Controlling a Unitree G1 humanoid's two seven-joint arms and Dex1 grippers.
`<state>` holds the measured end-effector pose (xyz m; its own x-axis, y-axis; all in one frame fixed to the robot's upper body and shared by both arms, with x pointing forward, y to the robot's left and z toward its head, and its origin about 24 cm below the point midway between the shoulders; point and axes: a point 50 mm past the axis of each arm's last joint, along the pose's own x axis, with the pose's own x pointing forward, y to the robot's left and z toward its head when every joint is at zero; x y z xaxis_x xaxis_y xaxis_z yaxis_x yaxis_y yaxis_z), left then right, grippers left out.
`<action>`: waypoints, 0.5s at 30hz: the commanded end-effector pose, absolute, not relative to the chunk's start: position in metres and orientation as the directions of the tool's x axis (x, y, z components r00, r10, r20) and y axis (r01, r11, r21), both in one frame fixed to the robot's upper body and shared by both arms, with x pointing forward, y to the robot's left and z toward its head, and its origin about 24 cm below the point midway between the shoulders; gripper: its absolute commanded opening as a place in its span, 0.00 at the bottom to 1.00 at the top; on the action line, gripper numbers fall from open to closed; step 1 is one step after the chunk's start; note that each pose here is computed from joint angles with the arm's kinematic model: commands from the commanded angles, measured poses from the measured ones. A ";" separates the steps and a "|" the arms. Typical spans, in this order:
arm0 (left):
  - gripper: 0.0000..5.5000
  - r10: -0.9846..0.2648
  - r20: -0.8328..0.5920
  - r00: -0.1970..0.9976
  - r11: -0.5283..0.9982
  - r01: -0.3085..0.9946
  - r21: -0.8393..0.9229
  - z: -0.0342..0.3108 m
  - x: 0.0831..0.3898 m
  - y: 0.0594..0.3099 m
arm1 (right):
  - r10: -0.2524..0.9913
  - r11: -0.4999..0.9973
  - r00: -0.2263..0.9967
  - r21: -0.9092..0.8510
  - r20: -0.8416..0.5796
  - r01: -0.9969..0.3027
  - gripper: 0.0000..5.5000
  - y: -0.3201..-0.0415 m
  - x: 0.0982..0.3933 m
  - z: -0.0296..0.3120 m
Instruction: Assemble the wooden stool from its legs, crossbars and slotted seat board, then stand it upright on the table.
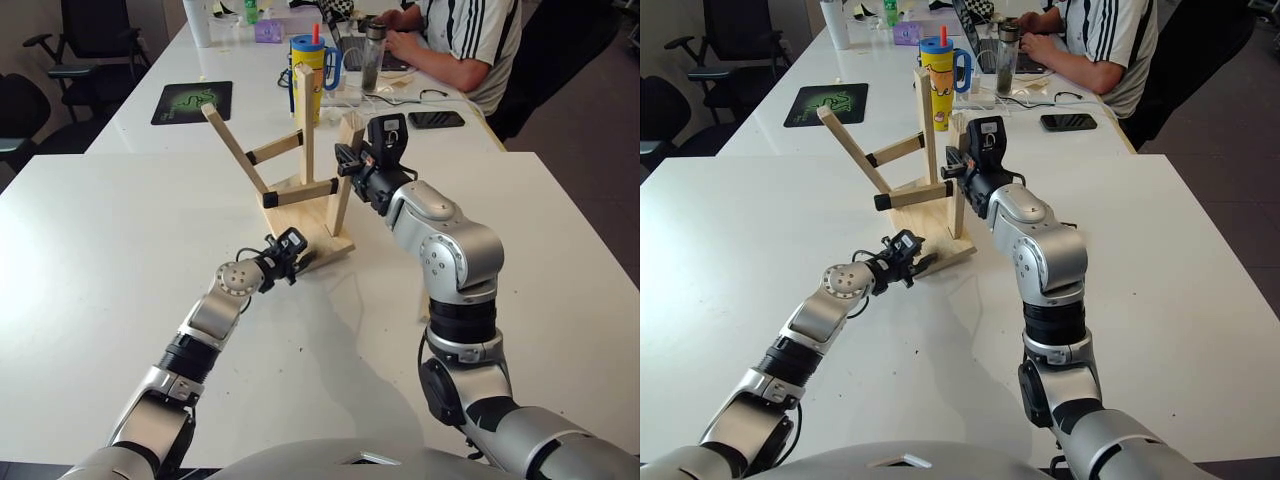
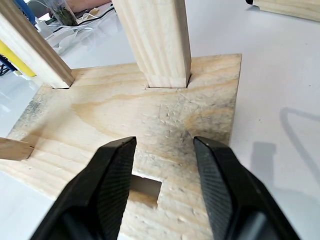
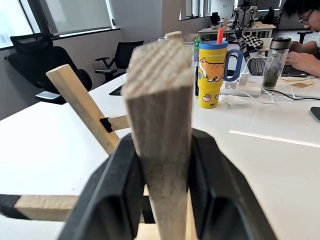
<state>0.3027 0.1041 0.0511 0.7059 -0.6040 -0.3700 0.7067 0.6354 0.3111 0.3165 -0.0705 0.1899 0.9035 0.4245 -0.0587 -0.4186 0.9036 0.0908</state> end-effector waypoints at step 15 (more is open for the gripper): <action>0.39 -0.627 -0.414 0.660 0.691 0.716 0.096 0.041 0.303 0.097 | 0.506 0.860 0.862 0.055 0.021 -0.507 0.19 -0.043 0.316 0.203</action>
<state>0.3035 0.0994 0.0503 0.6707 -0.6415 -0.3723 0.7163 0.6904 0.1009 0.3176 -0.0523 0.1833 0.8764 0.4781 -0.0571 -0.4751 0.8780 0.0586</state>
